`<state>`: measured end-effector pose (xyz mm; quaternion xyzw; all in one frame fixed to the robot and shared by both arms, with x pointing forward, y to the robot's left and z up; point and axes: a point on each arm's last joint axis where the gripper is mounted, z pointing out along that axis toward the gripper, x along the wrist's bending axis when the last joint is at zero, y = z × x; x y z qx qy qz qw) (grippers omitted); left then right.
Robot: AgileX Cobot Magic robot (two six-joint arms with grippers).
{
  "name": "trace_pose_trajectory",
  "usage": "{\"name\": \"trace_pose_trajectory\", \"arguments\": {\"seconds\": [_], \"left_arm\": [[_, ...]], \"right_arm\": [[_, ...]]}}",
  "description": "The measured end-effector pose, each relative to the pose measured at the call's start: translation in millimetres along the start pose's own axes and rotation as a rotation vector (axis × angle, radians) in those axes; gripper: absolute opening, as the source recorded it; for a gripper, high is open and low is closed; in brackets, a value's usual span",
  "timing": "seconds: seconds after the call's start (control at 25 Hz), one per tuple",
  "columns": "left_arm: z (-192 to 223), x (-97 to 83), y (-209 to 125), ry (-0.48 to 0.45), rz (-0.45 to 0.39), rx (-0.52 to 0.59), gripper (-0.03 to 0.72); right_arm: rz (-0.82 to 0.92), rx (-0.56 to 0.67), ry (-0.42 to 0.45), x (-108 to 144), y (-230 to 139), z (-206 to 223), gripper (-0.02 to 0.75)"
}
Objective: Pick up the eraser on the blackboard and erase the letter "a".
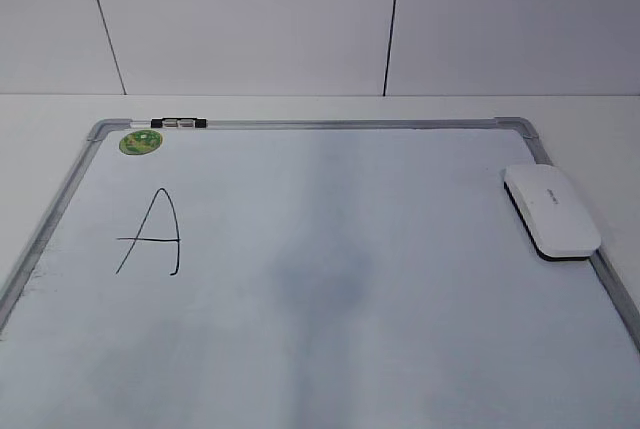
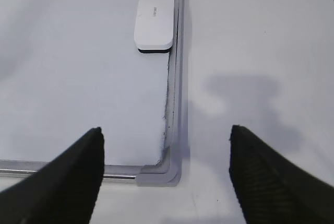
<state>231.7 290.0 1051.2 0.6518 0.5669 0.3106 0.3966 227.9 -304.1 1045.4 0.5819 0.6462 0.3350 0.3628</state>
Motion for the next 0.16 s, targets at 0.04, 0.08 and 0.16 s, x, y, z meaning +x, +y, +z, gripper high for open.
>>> {"name": "trace_pose_trajectory", "arguments": {"seconds": [0.04, 0.08, 0.16], "left_arm": [[0.0, 0.0, 0.0, 0.0, 0.0, 0.0, 0.235], [0.0, 0.0, 0.0, 0.0, 0.0, 0.0, 0.235], [0.0, 0.0, 0.0, 0.0, 0.0, 0.0, 0.235]], "right_arm": [[0.0, 0.0, 0.0, 0.0, 0.0, 0.0, 0.573], [0.0, 0.0, 0.0, 0.0, 0.0, 0.0, 0.573], [0.0, 0.0, 0.0, 0.0, 0.0, 0.0, 0.573]]}}
